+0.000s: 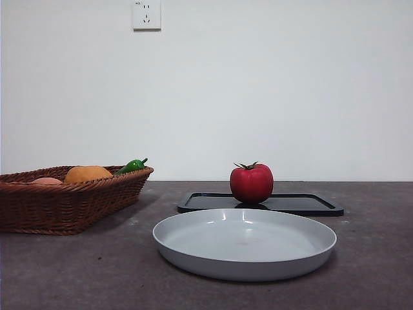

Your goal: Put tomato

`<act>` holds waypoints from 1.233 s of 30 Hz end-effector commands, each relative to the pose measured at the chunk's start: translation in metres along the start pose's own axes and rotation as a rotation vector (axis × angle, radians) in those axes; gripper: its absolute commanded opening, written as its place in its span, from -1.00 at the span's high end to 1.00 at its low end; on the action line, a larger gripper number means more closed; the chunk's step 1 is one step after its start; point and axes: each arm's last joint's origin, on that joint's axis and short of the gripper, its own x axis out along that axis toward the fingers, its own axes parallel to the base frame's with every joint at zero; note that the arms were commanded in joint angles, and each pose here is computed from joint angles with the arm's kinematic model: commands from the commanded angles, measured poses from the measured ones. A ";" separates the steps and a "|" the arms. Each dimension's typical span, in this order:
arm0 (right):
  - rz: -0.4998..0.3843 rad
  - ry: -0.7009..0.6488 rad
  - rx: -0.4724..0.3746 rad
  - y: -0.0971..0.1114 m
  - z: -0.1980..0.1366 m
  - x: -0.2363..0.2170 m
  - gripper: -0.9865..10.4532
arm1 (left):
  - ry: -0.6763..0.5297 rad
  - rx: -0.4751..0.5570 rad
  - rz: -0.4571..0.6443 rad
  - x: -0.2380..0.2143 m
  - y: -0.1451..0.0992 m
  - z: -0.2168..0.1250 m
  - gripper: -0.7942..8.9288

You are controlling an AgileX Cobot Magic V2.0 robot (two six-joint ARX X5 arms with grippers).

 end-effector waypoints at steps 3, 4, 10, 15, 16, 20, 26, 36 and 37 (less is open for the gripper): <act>0.005 -0.010 0.005 0.001 0.003 0.000 0.81 | 0.031 -0.039 0.032 -0.005 -0.010 -0.043 0.80; 0.005 -0.011 0.005 0.001 0.003 0.000 0.81 | 0.038 -0.046 0.030 -0.005 -0.012 -0.052 0.80; 0.005 -0.010 0.005 0.001 0.003 0.000 0.81 | 0.087 -0.103 0.025 -0.009 -0.023 -0.097 0.80; 0.005 -0.010 0.005 0.001 0.003 0.000 0.81 | 0.119 -0.117 0.020 -0.010 -0.029 -0.118 0.80; 0.005 -0.011 0.005 0.001 0.003 0.000 0.81 | 0.127 -0.117 0.018 -0.010 -0.030 -0.122 0.80; 0.005 -0.011 0.005 0.001 0.003 -0.001 0.81 | 0.173 -0.118 0.009 -0.009 -0.033 -0.134 0.80; 0.005 -0.011 0.005 0.001 0.003 -0.001 0.81 | 0.254 -0.127 -0.006 -0.010 -0.036 -0.147 0.80; 0.005 -0.011 0.005 0.001 0.003 -0.001 0.81 | 0.249 -0.129 -0.004 -0.010 -0.036 -0.146 0.80; 0.005 -0.011 0.005 0.001 0.003 -0.001 0.81 | 0.249 -0.129 -0.004 -0.010 -0.036 -0.146 0.80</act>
